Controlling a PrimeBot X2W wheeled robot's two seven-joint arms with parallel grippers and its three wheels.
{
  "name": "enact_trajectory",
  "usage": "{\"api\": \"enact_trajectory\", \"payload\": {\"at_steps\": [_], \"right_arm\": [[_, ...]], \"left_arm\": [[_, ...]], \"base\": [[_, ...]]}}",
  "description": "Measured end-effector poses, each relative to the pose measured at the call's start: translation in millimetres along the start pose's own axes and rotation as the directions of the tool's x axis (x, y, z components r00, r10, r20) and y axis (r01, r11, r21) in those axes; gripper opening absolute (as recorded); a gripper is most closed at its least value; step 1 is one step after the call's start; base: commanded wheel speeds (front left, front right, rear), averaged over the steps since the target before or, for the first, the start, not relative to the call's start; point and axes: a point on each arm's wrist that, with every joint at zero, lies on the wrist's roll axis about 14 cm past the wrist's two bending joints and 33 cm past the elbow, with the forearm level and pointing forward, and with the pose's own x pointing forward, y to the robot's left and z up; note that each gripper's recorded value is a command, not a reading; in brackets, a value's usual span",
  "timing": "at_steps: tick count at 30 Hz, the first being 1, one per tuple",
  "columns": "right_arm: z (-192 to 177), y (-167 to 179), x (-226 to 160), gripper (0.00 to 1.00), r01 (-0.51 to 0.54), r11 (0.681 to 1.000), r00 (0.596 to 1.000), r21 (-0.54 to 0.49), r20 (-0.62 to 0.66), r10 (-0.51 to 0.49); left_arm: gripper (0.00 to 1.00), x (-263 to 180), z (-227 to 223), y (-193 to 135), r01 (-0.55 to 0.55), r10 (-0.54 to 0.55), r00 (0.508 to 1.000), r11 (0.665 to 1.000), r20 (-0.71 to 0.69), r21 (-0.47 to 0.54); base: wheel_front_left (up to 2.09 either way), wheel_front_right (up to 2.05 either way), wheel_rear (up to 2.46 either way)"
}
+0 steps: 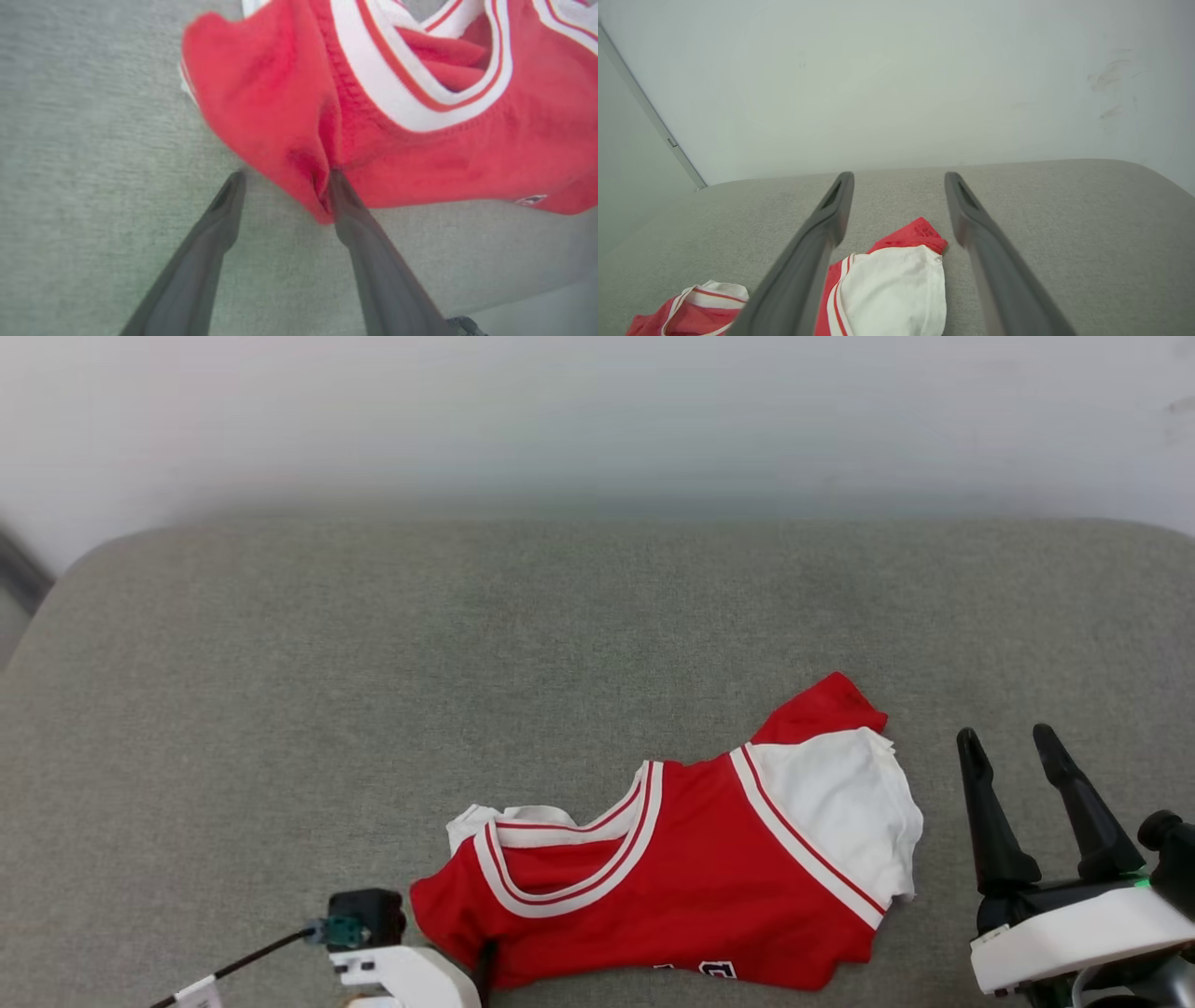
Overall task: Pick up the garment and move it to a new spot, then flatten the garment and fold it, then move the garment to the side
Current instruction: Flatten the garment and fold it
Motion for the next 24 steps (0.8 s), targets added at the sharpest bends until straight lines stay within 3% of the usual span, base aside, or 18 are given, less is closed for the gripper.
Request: {"api": "enact_trajectory", "payload": {"at_steps": [7, 11, 18, 24], "right_arm": [[7.6, 2.4, -10.3, 1.00, -0.003, 1.000, 1.000, -0.001, 0.015, 0.003], [9.4, 0.4, -14.7, 1.00, 0.004, 1.000, 1.000, 0.004, 0.017, -0.004], [2.4, -3.6, -13.1, 1.00, 0.017, 1.000, 1.000, 0.009, -0.005, -0.017], [-8.1, -11.1, -3.3, 1.00, 0.036, 0.999, 0.999, 0.017, -0.032, -0.035]], "left_arm": [[1.00, -17.1, 73.3, 12.0, -0.074, 0.046, 0.942, 0.995, 0.332, 0.073], [1.00, -22.6, 94.8, 16.5, -0.088, 0.040, 0.925, 0.990, 0.379, 0.110], [1.00, -3.9, 76.9, 21.1, -0.035, 0.013, 0.994, 0.980, 0.113, 0.196], [1.00, 15.3, 36.7, 28.7, -0.003, 0.038, 0.986, 0.977, -0.164, 0.213]], "base": [[0.00, 0.00, 0.00], [0.00, 0.00, 0.00], [0.00, 0.00, 0.00], [0.00, 0.00, 0.00]]}}
